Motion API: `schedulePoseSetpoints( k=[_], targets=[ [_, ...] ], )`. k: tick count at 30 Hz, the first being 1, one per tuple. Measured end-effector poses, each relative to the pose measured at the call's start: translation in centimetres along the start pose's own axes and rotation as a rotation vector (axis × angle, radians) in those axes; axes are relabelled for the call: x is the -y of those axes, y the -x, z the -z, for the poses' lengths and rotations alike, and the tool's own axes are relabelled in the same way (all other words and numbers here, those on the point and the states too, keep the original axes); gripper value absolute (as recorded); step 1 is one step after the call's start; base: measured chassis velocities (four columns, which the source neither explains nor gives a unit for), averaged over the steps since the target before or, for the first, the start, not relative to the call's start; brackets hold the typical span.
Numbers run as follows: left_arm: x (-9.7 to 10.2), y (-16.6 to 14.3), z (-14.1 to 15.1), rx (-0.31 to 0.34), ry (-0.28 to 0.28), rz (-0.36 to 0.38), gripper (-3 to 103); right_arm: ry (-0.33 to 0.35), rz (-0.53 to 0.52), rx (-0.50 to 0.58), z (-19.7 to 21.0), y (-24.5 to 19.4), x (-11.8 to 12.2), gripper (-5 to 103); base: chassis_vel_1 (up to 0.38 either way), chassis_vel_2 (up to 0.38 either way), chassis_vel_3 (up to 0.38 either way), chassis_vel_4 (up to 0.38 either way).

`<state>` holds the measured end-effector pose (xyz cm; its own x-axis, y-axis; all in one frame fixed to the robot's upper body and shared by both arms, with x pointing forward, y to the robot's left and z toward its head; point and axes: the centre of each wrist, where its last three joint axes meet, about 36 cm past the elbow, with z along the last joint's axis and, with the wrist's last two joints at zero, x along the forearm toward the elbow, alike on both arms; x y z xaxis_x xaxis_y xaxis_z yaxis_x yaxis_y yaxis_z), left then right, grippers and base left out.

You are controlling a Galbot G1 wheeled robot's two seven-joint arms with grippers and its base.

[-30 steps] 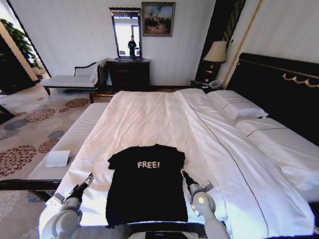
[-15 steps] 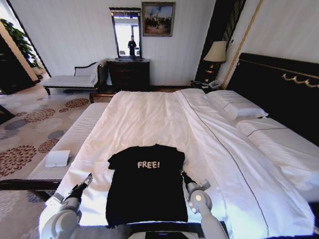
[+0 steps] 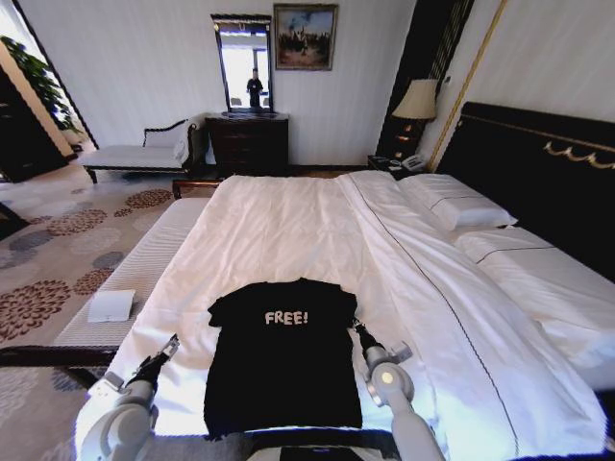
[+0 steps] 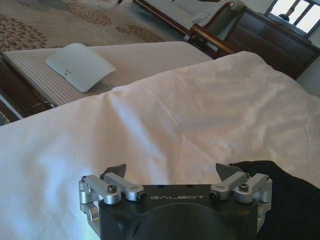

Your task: Fold the clothes on the bed.

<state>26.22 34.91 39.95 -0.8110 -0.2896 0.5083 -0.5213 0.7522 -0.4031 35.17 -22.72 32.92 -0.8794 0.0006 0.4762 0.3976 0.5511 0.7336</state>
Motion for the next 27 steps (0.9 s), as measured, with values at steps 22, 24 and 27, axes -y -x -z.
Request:
schedulePoseSetpoints(
  k=[22,24,27],
  targets=[
    [-0.1,-0.3,-0.3,-0.003,-0.002,0.008,100,0.024,-0.02,-0.033,-0.9,1.2,0.7,44,0.0,0.0,0.0,0.0],
    [0.0,-0.3,-0.3,-0.003,-0.001,0.008,100,0.033,-0.015,-0.033,-1.0,1.3,0.6,33,0.0,0.0,0.0,0.0],
    [0.0,-0.3,-0.3,-0.003,0.001,0.007,100,0.036,-0.011,-0.032,-1.0,1.3,0.6,22,0.0,0.0,0.0,0.0]
  ],
)
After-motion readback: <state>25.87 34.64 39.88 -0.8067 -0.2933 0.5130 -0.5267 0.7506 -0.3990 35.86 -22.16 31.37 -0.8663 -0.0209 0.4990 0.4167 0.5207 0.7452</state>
